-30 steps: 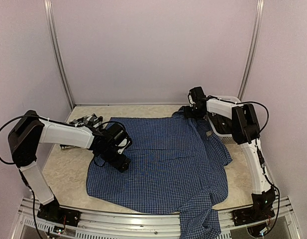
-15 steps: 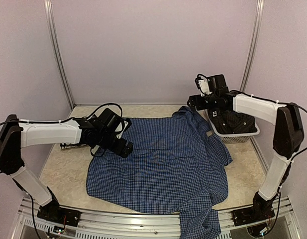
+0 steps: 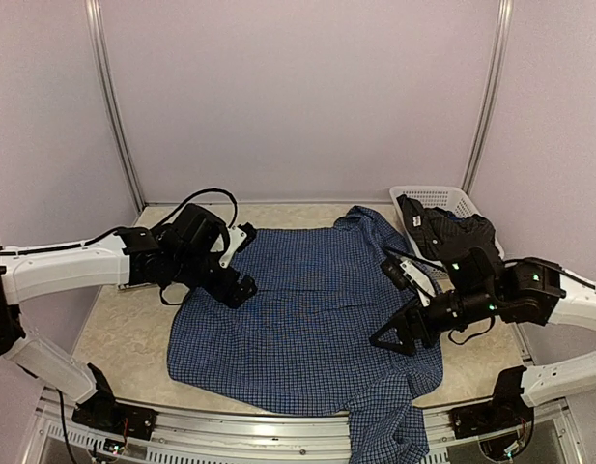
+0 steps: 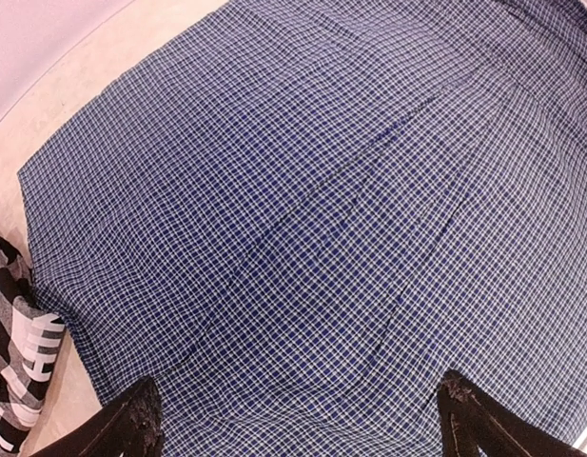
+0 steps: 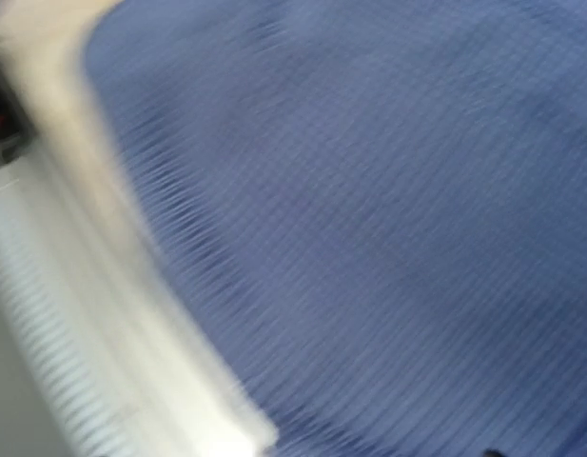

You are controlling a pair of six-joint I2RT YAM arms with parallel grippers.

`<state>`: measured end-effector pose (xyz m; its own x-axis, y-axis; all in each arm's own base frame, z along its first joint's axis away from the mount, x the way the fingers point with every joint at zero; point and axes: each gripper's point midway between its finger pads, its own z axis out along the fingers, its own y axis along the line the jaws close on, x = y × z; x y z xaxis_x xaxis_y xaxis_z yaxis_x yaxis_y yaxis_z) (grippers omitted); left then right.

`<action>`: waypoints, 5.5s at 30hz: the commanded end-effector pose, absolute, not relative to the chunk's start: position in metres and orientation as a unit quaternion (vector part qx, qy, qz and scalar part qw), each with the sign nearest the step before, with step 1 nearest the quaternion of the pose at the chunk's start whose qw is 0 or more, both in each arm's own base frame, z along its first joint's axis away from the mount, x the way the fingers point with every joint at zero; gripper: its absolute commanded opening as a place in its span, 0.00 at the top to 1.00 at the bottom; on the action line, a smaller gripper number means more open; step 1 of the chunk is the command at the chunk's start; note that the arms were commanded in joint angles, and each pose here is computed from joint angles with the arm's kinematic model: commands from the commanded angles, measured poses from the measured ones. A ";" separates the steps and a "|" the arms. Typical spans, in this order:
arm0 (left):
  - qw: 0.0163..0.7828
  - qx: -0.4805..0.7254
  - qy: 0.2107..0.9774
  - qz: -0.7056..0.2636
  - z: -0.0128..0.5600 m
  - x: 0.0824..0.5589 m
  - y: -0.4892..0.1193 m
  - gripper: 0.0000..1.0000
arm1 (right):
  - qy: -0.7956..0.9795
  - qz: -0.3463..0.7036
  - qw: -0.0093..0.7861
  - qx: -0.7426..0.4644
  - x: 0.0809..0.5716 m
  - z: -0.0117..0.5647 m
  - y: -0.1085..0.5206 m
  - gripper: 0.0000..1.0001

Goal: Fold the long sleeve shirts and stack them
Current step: Smooth out the flattened shirt at the center of the board, then pick up the 2/3-rectangle-folded shirt at the center of the board, then pick up the flattened shirt from the center of the board, then fold the flattened shirt at the center of the board.

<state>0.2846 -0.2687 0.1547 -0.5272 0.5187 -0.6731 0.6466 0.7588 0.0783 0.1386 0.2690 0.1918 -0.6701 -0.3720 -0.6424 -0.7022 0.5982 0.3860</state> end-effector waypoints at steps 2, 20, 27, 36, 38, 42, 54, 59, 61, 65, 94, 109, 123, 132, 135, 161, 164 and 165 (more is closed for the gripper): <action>0.326 0.366 0.869 -0.066 0.137 0.284 -0.271 0.05 | 0.886 0.349 0.108 -0.285 0.050 0.164 0.239 0.23; 0.301 0.366 0.879 -0.048 0.116 0.292 -0.279 0.05 | 0.879 0.319 -0.027 -0.353 -0.032 0.087 0.247 0.22; 0.304 0.367 0.878 -0.045 0.118 0.293 -0.279 0.05 | 0.866 0.323 -0.033 -0.380 -0.041 0.075 0.268 0.34; 0.316 0.368 0.873 -0.051 0.130 0.288 -0.275 0.05 | 0.873 0.319 0.087 -0.360 0.019 0.129 0.290 1.00; 0.322 0.369 0.870 -0.053 0.136 0.287 -0.273 0.04 | 0.872 0.332 0.133 -0.333 0.052 0.156 0.293 1.00; 0.334 0.378 0.861 -0.062 0.148 0.282 -0.271 0.04 | 0.866 0.359 0.190 -0.293 0.107 0.200 0.297 1.00; 0.308 0.469 0.822 -0.096 0.131 0.242 -0.265 0.05 | 0.883 0.357 0.219 -0.211 0.243 0.191 0.270 1.00; 0.295 0.509 0.793 -0.156 0.139 0.215 -0.280 0.06 | 0.888 0.362 0.208 -0.189 0.279 0.170 0.251 1.00; 0.292 0.518 0.786 -0.167 0.140 0.208 -0.282 0.05 | 0.886 0.372 0.203 -0.189 0.286 0.165 0.251 1.00; 0.271 0.531 0.784 -0.175 0.130 0.197 -0.287 0.05 | 0.888 0.374 0.196 -0.184 0.300 0.152 0.251 1.00; 0.210 0.449 0.862 0.100 0.069 0.209 -0.259 0.29 | 0.880 0.395 0.223 -0.140 0.355 0.138 0.231 1.00; 0.181 0.456 0.863 0.122 0.053 0.216 -0.256 0.30 | 0.878 0.402 0.217 -0.144 0.353 0.134 0.233 1.00; 0.176 0.438 0.866 0.164 0.051 0.226 -0.241 0.34 | 0.876 0.408 0.214 -0.146 0.349 0.131 0.234 1.00; 0.158 0.440 0.870 0.157 0.045 0.226 -0.238 0.45 | 0.876 0.410 0.209 -0.146 0.347 0.127 0.234 1.00; 0.147 0.446 0.871 0.143 0.041 0.221 -0.241 0.51 | 0.876 0.410 0.207 -0.145 0.347 0.125 0.234 1.00; 0.159 0.421 0.871 0.197 0.043 0.243 -0.224 0.44 | 0.871 0.426 0.195 -0.147 0.342 0.115 0.237 1.00; 0.159 0.418 0.873 0.196 0.041 0.246 -0.223 0.44 | 0.871 0.428 0.194 -0.147 0.341 0.114 0.238 1.00; 0.160 0.417 0.873 0.195 0.041 0.247 -0.223 0.45 | 0.871 0.428 0.193 -0.147 0.341 0.114 0.238 1.00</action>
